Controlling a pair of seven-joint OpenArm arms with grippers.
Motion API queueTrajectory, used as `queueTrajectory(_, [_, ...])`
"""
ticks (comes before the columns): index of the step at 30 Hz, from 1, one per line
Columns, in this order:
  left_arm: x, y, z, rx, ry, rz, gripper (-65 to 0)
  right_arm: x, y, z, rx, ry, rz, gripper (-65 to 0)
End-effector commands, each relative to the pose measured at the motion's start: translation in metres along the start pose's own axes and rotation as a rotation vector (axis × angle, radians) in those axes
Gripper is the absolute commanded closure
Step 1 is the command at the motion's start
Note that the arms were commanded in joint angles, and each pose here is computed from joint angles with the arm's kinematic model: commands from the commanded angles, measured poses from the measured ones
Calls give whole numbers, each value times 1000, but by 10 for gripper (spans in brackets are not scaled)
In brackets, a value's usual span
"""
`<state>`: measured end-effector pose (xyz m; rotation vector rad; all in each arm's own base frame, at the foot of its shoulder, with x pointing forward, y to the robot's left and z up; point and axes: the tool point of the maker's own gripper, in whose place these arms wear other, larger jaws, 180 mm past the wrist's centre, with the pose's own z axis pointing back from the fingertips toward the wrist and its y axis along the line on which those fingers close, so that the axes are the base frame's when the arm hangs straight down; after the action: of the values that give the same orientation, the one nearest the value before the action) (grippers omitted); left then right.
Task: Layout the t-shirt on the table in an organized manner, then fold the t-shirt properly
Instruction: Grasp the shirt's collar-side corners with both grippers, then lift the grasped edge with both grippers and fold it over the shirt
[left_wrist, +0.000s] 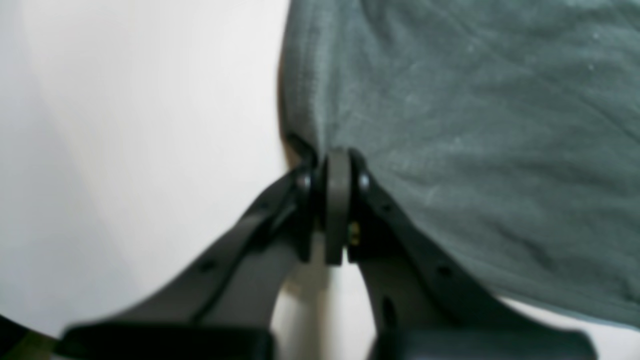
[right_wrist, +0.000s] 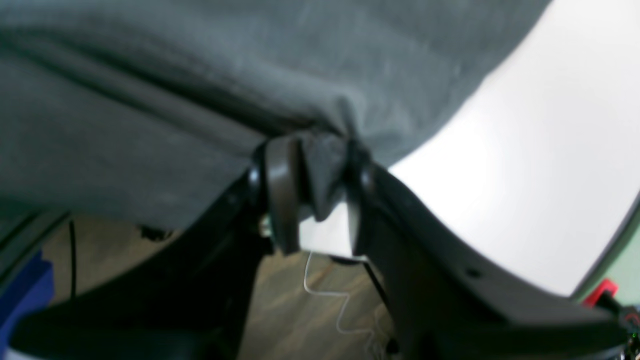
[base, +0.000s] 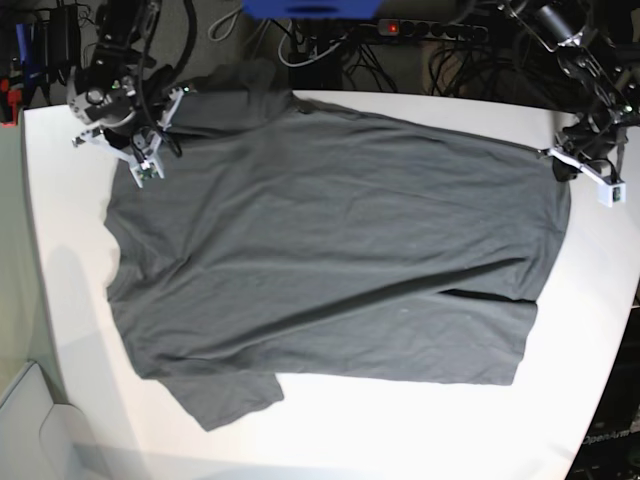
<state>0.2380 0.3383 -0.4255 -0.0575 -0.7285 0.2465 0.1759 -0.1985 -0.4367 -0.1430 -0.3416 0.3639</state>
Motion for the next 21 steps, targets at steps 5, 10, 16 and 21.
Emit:
queueTrajectory(5, [10,7,5,21,-15,-19,-3,-23,5,-5,12,90,14,-44])
queueTrajectory(10, [33,5,18,47,-74,-72,-3,-7,-7,9,-36,36,24,0])
queueTrajectory(16, [50,4,29,67,-121,-108,-3,24,-26,32,-115,-65,33,0])
queueTrajectory(21, [61,3,36,78,-151,-129,-3,41,-42,40,-161,-104,45,0])
